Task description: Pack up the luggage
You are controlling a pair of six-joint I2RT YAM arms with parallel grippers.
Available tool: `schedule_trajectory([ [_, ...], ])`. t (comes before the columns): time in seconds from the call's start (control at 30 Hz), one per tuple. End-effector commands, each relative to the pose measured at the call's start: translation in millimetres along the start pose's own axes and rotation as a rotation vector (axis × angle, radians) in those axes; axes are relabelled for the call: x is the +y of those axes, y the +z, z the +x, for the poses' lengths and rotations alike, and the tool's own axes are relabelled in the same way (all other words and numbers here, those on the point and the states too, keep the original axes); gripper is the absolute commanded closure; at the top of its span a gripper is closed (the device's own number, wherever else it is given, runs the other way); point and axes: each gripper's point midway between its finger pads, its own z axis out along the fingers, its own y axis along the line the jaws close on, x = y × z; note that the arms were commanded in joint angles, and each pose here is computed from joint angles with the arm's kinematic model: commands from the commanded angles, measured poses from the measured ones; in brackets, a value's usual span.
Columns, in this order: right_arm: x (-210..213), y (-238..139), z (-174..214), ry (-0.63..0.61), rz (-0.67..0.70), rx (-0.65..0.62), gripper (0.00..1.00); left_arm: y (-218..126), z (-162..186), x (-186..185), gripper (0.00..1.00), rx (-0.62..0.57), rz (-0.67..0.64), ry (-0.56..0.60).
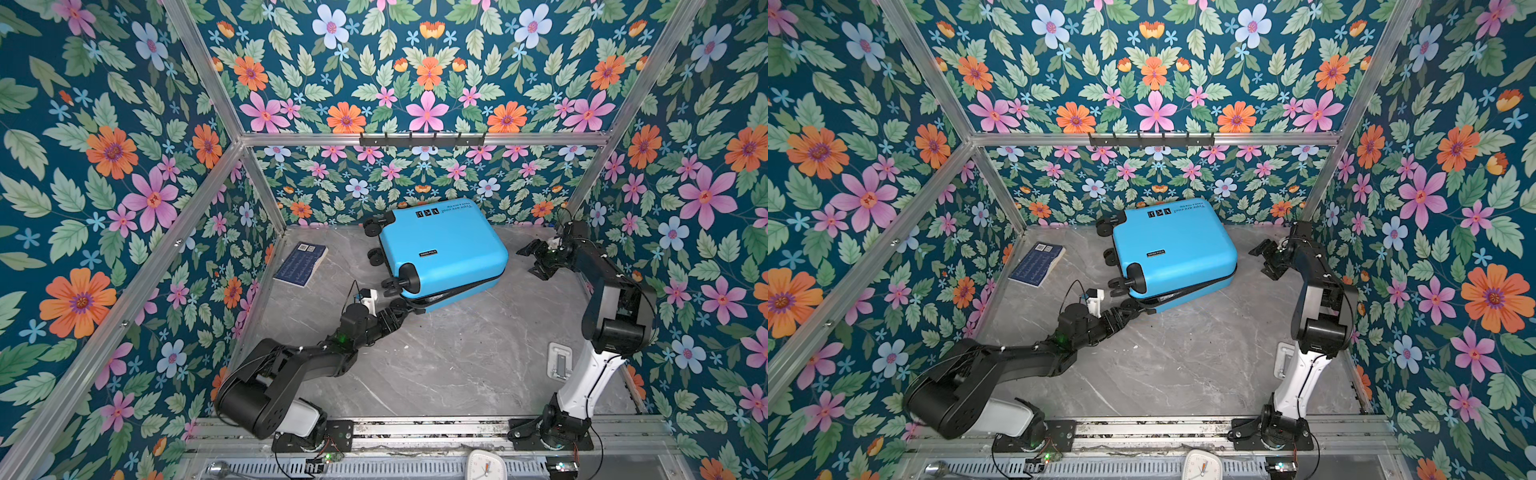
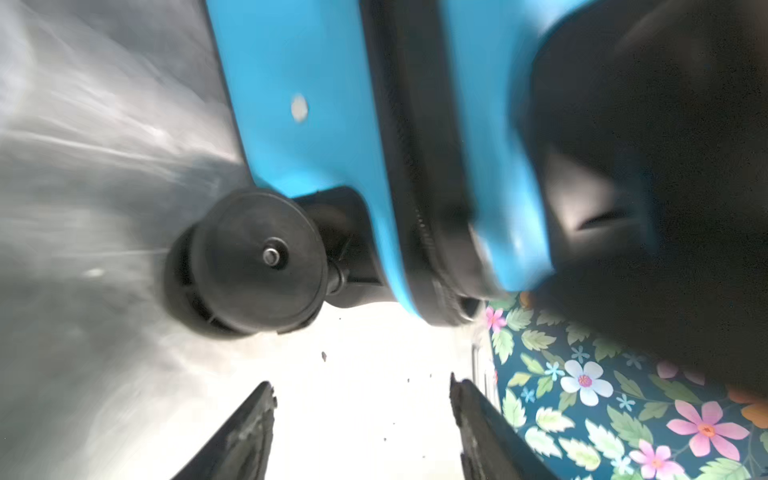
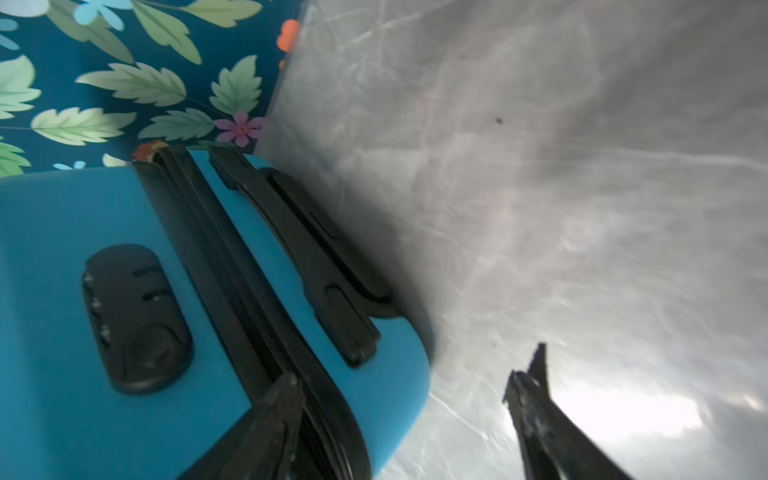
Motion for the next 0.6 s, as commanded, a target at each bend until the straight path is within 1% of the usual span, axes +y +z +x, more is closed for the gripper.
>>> schedule_trajectory([
  [0.0,-4.7,-6.5,13.7,-0.008,0.017,0.015,0.21,-20.8,-11.3,15.5,0.24,-0.054,-0.146,0.077],
  [0.07,-5.8,-6.7,23.9,-0.012,0.016,0.019,0.22,-37.5,-31.0,16.0,0.16,-0.103,-0.218,0.131],
  [0.13,-7.2,-3.4,36.4,-0.022,0.021,0.024,0.24,-53.3,-60.5,16.3,0.1,-0.165,-0.252,0.144],
  [0.23,-8.7,7.7,58.6,-0.039,0.038,0.047,0.28,-72.8,-112.3,19.7,0.06,-0.251,-0.24,0.108],
  [0.3,-5.3,16.5,73.7,-0.059,0.047,0.064,0.3,-77.7,-150.8,17.0,0.04,-0.294,-0.238,0.119],
  [0.37,-0.3,22.7,85.3,-0.082,0.051,0.07,0.31,-71.7,-184.3,13.0,0.04,-0.304,-0.239,0.139],
  [0.43,5.7,27.8,95.9,-0.1,0.052,0.076,0.31,-59.6,-220.5,4.0,0.05,-0.31,-0.203,0.148],
  [0.5,9.7,33.3,104.7,-0.103,0.041,0.085,0.32,-40.5,-256.0,-3.9,0.06,-0.312,-0.133,0.148],
  [0.57,9.4,36.6,110.3,-0.095,0.035,0.094,0.32,-19.6,-283.4,-6.8,0.07,-0.307,-0.066,0.144],
])
